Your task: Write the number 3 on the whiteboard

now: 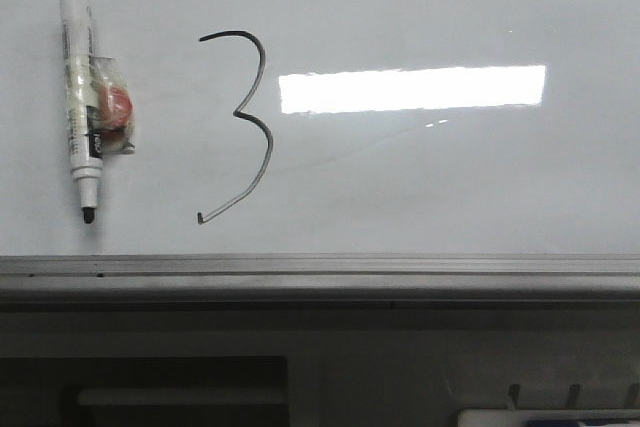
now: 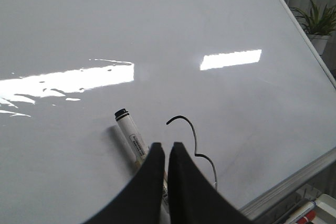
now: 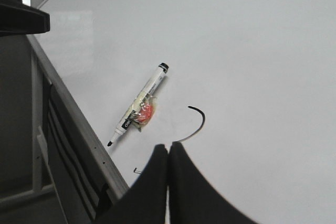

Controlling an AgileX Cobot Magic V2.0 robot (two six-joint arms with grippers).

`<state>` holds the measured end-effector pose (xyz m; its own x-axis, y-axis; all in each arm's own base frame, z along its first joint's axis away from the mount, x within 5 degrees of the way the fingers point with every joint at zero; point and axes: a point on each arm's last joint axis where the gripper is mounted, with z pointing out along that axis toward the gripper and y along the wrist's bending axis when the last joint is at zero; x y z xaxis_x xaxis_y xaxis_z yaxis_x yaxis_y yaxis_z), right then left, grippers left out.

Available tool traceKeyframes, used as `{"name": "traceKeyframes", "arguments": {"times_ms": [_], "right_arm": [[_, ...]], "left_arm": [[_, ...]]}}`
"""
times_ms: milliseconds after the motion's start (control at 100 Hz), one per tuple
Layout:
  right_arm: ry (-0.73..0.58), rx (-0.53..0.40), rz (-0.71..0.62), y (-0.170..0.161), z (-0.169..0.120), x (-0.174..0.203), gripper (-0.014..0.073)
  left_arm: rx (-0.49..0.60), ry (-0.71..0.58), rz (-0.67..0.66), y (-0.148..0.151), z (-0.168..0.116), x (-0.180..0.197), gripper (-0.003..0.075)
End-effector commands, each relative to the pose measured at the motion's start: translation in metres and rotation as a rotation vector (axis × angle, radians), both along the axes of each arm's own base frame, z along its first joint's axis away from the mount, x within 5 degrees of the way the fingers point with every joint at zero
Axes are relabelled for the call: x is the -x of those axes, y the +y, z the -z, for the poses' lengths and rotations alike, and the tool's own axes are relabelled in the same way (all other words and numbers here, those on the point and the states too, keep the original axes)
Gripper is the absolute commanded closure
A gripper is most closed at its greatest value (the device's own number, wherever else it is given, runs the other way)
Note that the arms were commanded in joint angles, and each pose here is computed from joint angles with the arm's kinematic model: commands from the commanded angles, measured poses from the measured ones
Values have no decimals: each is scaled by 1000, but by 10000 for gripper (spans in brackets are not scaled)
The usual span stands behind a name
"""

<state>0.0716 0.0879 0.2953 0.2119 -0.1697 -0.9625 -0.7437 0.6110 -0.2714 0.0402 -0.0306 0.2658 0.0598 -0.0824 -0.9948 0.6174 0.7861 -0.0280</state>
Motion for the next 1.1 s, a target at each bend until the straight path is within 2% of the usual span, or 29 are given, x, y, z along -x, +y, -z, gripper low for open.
{"name": "traceKeyframes", "arguments": {"times_ms": [0,120,210,330,850,950,1090], "right_arm": [[-83,-107,31,-15,12,8,656],[-82,-107,30,-28,43,19,656],[-100,-130,29,-34,51,24,656],[-126,-163,31,-39,53,27,656],[-126,-163,31,-39,54,27,656],[-126,-163,31,-39,54,27,656],[-126,-163,31,-39,54,27,656]], "left_arm": [[49,-117,1,5,-11,7,741],[77,-134,4,6,-12,9,741],[77,-135,5,6,-13,9,741],[77,-135,5,6,-13,9,741],[78,-120,3,6,-12,9,741],[55,-90,-46,7,-8,7,741],[43,-7,-186,12,-2,3,741]]}}
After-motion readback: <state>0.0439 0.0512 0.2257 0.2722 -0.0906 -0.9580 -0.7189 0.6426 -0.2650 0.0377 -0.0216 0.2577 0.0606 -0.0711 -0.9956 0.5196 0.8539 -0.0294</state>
